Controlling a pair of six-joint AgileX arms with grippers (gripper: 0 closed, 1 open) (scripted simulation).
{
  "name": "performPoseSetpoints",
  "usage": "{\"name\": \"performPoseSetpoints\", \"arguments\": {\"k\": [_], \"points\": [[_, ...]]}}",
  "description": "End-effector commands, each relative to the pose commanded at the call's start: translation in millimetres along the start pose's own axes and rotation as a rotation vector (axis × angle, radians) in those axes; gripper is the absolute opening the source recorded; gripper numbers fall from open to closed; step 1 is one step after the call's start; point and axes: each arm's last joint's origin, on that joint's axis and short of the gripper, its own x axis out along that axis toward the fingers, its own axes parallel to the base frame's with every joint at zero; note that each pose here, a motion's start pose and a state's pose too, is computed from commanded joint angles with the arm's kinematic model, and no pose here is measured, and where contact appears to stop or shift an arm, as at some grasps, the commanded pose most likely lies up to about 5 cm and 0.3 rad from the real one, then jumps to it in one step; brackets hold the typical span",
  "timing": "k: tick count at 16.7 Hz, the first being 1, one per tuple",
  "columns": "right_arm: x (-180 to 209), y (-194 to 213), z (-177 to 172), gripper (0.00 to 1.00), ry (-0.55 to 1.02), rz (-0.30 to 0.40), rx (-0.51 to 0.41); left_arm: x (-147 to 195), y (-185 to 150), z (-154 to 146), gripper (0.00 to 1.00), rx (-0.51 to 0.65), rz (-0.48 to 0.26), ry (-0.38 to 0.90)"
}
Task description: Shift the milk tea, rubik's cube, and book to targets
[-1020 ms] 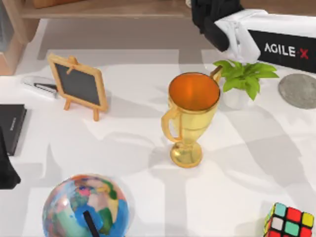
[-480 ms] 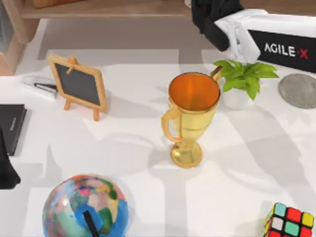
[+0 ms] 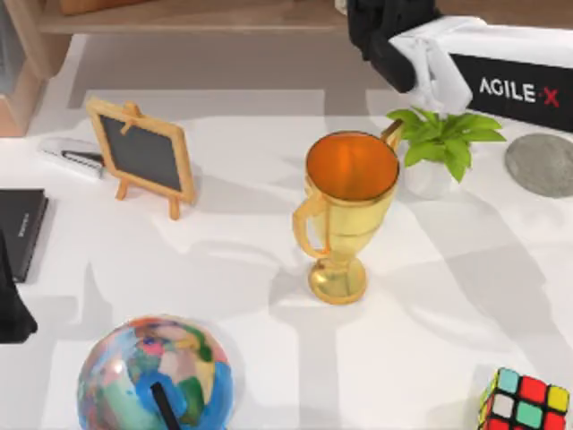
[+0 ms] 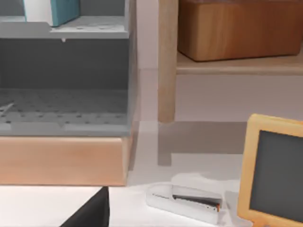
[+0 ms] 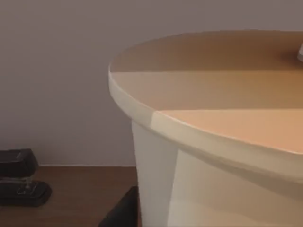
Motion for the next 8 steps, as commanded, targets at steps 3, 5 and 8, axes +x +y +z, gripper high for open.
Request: {"name": "performPoseSetpoints", "arguments": {"k": [3,5,8], "points": [[0.0,0.0,0.0,0.0,0.0,0.0,0.0,0.0,0.0,0.0,1.0,0.0,0.0,0.0],[0.0,0.0,0.0,0.0,0.0,0.0,0.0,0.0,0.0,0.0,1.0,0.0,0.0,0.0],[-1.1,1.4,1.2,0.0,-0.002,0.004,0.003,0.0,0.0,0.0,1.0,0.0,0.0,0.0]]}}
